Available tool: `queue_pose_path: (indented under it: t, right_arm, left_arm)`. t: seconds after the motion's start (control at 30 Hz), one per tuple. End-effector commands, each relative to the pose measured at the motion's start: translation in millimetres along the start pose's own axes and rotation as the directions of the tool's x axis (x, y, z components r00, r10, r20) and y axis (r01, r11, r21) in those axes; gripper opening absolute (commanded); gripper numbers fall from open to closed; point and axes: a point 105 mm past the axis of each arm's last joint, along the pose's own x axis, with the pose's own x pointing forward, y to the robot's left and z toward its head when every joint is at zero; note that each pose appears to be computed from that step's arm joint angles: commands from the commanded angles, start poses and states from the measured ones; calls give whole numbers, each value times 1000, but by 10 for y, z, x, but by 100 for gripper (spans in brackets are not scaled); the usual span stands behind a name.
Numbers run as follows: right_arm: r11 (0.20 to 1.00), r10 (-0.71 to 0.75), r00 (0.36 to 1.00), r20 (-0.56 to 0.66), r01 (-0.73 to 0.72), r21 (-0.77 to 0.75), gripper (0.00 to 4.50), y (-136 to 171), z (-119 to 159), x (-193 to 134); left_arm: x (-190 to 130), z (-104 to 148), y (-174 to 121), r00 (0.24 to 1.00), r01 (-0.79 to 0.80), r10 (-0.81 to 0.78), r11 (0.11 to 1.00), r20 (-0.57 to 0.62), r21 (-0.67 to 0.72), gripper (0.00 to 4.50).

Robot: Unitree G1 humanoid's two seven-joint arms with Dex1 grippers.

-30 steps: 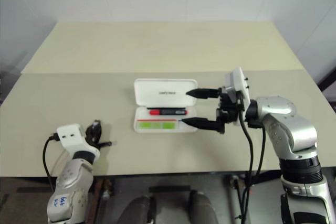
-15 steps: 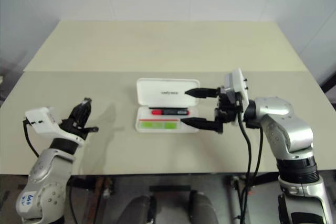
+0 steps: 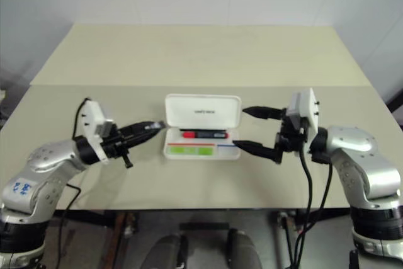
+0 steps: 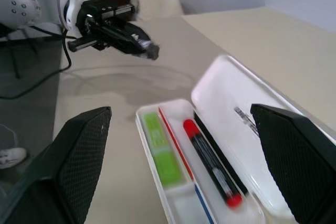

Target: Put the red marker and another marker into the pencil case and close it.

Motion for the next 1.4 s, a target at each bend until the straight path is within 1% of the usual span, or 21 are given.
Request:
queue_pose_path:
  t: [0.03,0.13,0.27,0.4,0.47,0.6,0.77,0.93,1.2,1.4]
  right_arm:
    - [996,-46,999,10,47,-81,450,30,187,-127]
    - [994,-66,998,3,66,-84,450,49,197,-162]
    - [990,-110,994,-6,109,-87,450,109,201,-223]
    - [987,-141,990,-8,139,-84,450,160,212,-247]
    - [986,-149,989,-10,148,-80,450,173,213,-253]
    - [984,-162,987,-6,161,-73,450,201,216,-240]
    - [983,-174,985,-6,173,-66,450,230,214,-242]
    - [983,-176,984,-9,175,-59,450,252,201,-242]
    - [982,-181,983,0,181,-55,450,278,200,-230]
    - [981,-190,982,4,190,-51,450,294,191,-234]
  left_arm:
    - [166,-34,-46,992,126,-125,989,-18,77,33]
    - [271,-72,-30,984,178,-176,980,-25,92,33]
    - [609,-92,-85,950,311,-310,943,-28,117,33]
    - [850,-89,-98,937,347,-347,926,-24,146,33]
    - [909,-109,-121,931,365,-364,920,-30,141,33]
    - [1081,-205,-250,912,409,-406,902,-52,136,33]
    - [1169,-324,-355,894,448,-441,885,-80,130,33]
    - [1259,-388,-369,888,460,-448,875,-104,150,33]
    - [1414,-305,-333,895,447,-440,879,-79,165,33]
    - [1455,-279,-329,893,449,-444,878,-71,165,33]
